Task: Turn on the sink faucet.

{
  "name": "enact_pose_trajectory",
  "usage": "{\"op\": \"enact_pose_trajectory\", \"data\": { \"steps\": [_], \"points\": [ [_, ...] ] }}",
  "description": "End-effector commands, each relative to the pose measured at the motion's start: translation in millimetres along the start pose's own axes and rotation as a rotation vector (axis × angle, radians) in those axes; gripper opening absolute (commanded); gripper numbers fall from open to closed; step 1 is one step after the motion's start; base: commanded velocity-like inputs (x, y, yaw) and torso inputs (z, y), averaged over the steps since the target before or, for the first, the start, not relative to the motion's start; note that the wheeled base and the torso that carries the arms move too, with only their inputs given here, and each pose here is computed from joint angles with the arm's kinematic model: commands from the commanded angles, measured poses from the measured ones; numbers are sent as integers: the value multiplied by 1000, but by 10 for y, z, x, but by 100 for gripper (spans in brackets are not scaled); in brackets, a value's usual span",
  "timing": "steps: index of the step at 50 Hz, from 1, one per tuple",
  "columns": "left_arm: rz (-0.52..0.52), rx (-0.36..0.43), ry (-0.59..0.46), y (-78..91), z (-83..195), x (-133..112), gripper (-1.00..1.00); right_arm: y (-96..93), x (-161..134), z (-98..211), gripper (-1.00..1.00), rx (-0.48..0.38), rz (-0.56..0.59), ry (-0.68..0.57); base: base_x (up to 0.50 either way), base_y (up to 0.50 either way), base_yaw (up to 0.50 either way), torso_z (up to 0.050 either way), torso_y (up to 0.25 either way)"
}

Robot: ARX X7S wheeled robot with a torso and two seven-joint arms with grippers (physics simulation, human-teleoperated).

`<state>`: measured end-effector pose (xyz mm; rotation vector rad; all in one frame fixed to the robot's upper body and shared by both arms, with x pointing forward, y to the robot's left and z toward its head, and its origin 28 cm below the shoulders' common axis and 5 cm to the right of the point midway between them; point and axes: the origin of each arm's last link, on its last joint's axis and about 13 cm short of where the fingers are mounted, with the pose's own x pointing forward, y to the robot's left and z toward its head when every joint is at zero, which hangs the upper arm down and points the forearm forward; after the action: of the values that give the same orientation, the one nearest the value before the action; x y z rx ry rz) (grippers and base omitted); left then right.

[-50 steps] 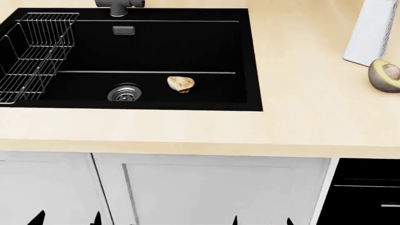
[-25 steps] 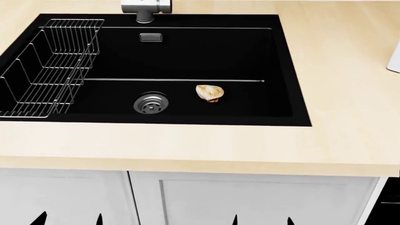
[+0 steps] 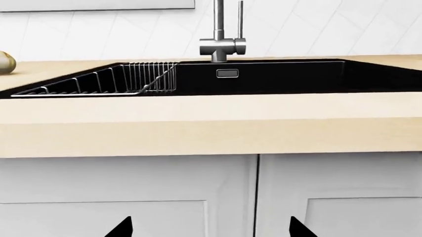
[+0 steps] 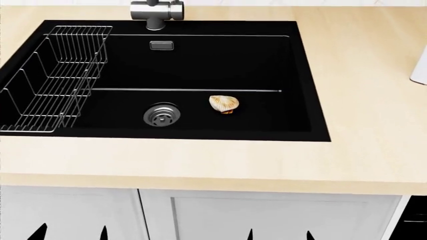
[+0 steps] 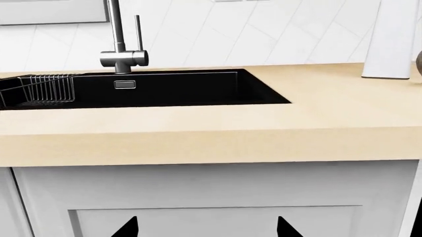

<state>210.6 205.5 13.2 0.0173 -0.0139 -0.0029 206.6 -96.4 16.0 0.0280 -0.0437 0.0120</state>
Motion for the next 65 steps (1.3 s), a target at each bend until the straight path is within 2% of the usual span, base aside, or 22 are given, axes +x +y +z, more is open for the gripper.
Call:
{"op": "enact_pose_trajectory", "data": {
  "steps": [1, 22, 27, 33, 35, 44, 46, 49, 50, 52, 53, 56, 61, 63, 64, 65],
  "points": [
    [-2, 6, -27, 24, 9, -25, 100, 3, 1, -1, 100, -6, 0, 3, 0, 0, 0, 50, 0],
    [-17, 46, -26, -21, -1, -3, 100, 7, 5, -8, 100, -15, 6, 8, 0, 0, 0, 50, 0],
    [-9, 35, -15, -18, 1, 9, 100, 8, 2, -10, 100, -13, 5, 8, 0, 0, 0, 50, 0],
    [-5, 8, 10, -7, -5, 13, 100, 8, 3, -8, 100, -13, 7, 8, 0, 0, 0, 0, 0],
    [-2, 32, 20, -7, -16, 9, 100, 7, 3, -9, 100, -13, 5, 9, 0, 0, 0, 0, 0],
    [-5, 15, -10, 7, 4, -26, 100, 13, -9, 40, 100, 4, 3, 1, 0, 0, 0, 0, 0],
    [-22, -19, -49, 10, 138, -52, 100, 14, -19, 158, 100, 18, 9, -20, 0, 0, 0, 0, 0],
    [-28, 2, -40, 84, 355, -60, 100, 43, 37, 366, 100, 10, 34, -49, 0, 0, 0, 0, 0],
    [-115, 22, -51, 25, 482, -25, 100, 47, 62, 557, 100, 8, 39, -114, 0, 0, 0, 0, 0],
    [-109, 20, -43, 13, 616, -21, 100, 57, 63, 688, 100, -7, 54, -93, 0, 0, 0, 0, 0],
    [-120, -3, -31, 14, 675, -45, 100, 59, 31, 767, 100, -8, 52, -108, 0, 0, 0, 0, 0],
    [-120, 21, -36, 84, 847, -144, 100, 21, -8, 1006, 100, -14, 23, -176, 0, 0, 0, 0, 0],
    [-137, 24, -58, 77, 1081, -94, 100, -46, 42, 1251, 100, -46, 7, -196, 0, 0, 0, 0, 0],
    [-125, 30, -76, 123, 1148, -61, 100, -67, 85, 1327, 100, -60, 6, -199, 0, 0, 0, 0, 0],
    [-123, 42, -94, 213, 1229, -84, 100, -87, 134, 1387, 100, -78, 10, -202, 0, 0, 0, 0, 0],
    [-131, 44, -100, 192, 1289, -9, 100, -99, 174, 1437, 100, -95, 21, -206, 0, 0, 0, 0, 0]
  ]
}}
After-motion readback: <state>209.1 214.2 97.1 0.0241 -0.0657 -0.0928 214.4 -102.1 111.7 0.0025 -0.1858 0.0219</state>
